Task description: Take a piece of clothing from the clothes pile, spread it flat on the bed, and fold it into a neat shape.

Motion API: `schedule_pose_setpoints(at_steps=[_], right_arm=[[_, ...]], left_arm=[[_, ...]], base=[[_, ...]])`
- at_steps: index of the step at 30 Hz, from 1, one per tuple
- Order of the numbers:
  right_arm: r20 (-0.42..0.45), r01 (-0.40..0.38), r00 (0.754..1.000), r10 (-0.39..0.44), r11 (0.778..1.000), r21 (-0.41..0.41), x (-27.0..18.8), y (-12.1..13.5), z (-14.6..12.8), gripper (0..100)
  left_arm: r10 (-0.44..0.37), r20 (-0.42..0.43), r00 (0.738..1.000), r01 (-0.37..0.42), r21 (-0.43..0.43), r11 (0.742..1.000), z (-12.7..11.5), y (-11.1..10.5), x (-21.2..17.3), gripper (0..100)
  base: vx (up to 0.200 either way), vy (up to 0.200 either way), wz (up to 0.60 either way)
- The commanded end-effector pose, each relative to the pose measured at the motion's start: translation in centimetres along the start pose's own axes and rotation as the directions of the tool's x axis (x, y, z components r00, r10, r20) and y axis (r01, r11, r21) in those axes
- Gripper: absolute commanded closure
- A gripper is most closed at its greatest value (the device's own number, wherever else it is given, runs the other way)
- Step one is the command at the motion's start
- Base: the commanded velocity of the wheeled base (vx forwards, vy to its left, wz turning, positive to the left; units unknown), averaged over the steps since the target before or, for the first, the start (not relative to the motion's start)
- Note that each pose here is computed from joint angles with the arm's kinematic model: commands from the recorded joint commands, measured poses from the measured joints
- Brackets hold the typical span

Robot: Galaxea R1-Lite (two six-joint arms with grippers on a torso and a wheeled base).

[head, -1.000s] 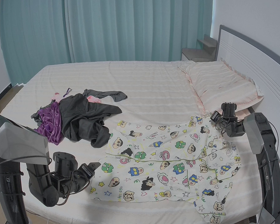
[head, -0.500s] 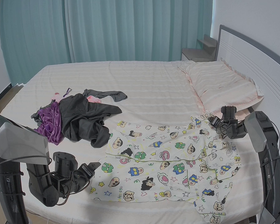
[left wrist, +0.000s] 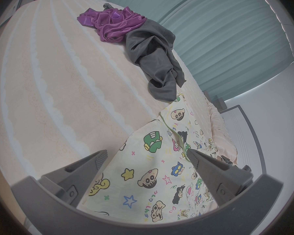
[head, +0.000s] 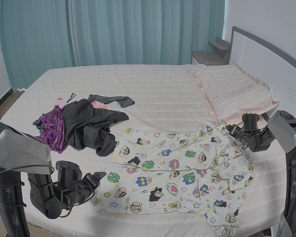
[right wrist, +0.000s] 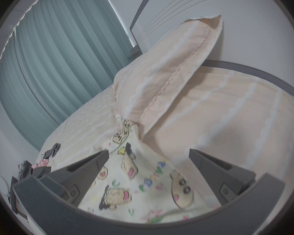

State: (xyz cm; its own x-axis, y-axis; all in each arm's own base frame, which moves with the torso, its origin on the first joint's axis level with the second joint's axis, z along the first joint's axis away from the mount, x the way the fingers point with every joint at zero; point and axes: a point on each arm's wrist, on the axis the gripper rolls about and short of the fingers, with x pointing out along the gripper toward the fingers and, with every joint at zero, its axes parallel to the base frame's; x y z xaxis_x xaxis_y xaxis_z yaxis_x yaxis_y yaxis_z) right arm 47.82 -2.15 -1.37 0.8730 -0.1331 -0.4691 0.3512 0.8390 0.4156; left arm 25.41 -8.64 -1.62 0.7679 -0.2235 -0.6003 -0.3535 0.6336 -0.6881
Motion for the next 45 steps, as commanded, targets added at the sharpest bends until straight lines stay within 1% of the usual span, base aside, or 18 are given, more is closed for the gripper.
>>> schedule_pose_setpoints(at_steps=[1,6,7,10,18,20,24,26,29,30,33,35,37,39,41,45], right_arm=[[0.035,-0.038,0.999,0.039,0.999,-0.021,-7.4,0.9,1.5,0],[0.017,-0.041,0.999,0.041,0.999,-0.024,-12.0,0.2,0.5,0],[0.017,-0.039,0.999,0.039,0.999,-0.024,-12.3,0.1,0.5,0],[-0.001,-0.03,1.0,0.03,0.999,-0.026,-15.8,-0.9,-0.3,0],[-0.073,0.008,0.997,-0.01,0.999,-0.032,-20.9,-3.3,-3.2,0],[-0.092,0.018,0.995,-0.021,0.999,-0.036,-21.8,-3.9,-4.0,0],[-0.173,0.032,0.984,-0.042,0.998,-0.057,-24.1,-4.9,-6.6,0],[-0.202,0.031,0.979,-0.039,0.999,-0.041,-25.0,-5.1,-7.5,0],[-0.219,0.021,0.975,-0.024,1.0,-0.017,-25.5,-4.9,-8.2,0],[-0.239,0.008,0.971,-0.004,1.0,0.016,-25.8,-4.5,-8.9,0],[-0.279,0.001,0.96,0.012,0.999,0.046,-26.0,-4.0,-10.1,0],[-0.293,0.012,0.956,0.002,0.999,0.048,-25.9,-4.1,-10.5,0],[-0.272,0.04,0.962,-0.026,0.998,0.046,-25.8,-4.4,-10.9,0],[-0.268,0.047,0.963,-0.034,0.998,0.043,-25.8,-4.5,-11.0,0],[-0.255,0.059,0.966,-0.047,0.998,0.038,-25.3,-4.6,-11.4,0],[-0.268,0.081,0.961,-0.071,0.996,0.025,-24.9,-4.8,-12.1,0]], left_arm=[[-0.023,-0.019,1.0,0.024,0.012,1.0,-0.4,-0.5,-0.8,0],[-0.049,-0.04,0.998,0.049,0.021,0.999,-0.7,-0.9,-2.3,0],[-0.05,-0.039,0.998,0.051,0.021,0.998,-0.6,-0.9,-2.4,0],[-0.074,-0.069,0.995,0.075,0.019,0.997,-0.6,-0.9,-3.4,0],[-0.067,-0.103,0.992,0.071,0.03,0.997,-1.3,-0.8,-3.8,0],[-0.07,-0.105,0.992,0.073,0.032,0.997,-1.3,-0.8,-3.9,0],[-0.067,-0.109,0.992,0.07,0.028,0.997,-1.4,-0.8,-3.9,0],[-0.067,-0.11,0.992,0.07,0.027,0.997,-1.5,-0.8,-4.0,0],[-0.068,-0.111,0.991,0.071,0.028,0.997,-1.5,-0.8,-3.9,0],[-0.064,-0.114,0.991,0.068,0.031,0.997,-1.6,-0.7,-3.9,0],[-0.064,-0.114,0.991,0.068,0.031,0.997,-1.6,-0.7,-3.9,0],[-0.064,-0.114,0.991,0.068,0.031,0.997,-1.6,-0.7,-3.9,0],[-0.067,-0.114,0.991,0.071,0.03,0.997,-1.6,-0.8,-3.8,0],[-0.066,-0.115,0.991,0.07,0.03,0.997,-1.6,-0.8,-3.9,0],[-0.066,-0.115,0.991,0.07,0.029,0.997,-1.6,-0.8,-3.9,0],[-0.067,-0.113,0.991,0.071,0.029,0.997,-1.5,-0.8,-3.8,0]], base=[[0.0,0.0,0.0],[0.0,0.0,0.0],[0.0,0.0,0.0],[0.0,0.0,0.0],[0.0,0.0,0.0],[0.0,0.0,0.0],[0.0,0.0,0.0],[-0.2,0.0,0.0],[-0.2,0.0,0.0],[-0.2,0.0,0.0],[-0.2,0.0,0.0],[-0.2,0.0,0.0],[-0.2,0.0,0.0],[-0.2,0.0,0.0],[0.0,0.0,0.0],[0.0,0.0,0.0]])
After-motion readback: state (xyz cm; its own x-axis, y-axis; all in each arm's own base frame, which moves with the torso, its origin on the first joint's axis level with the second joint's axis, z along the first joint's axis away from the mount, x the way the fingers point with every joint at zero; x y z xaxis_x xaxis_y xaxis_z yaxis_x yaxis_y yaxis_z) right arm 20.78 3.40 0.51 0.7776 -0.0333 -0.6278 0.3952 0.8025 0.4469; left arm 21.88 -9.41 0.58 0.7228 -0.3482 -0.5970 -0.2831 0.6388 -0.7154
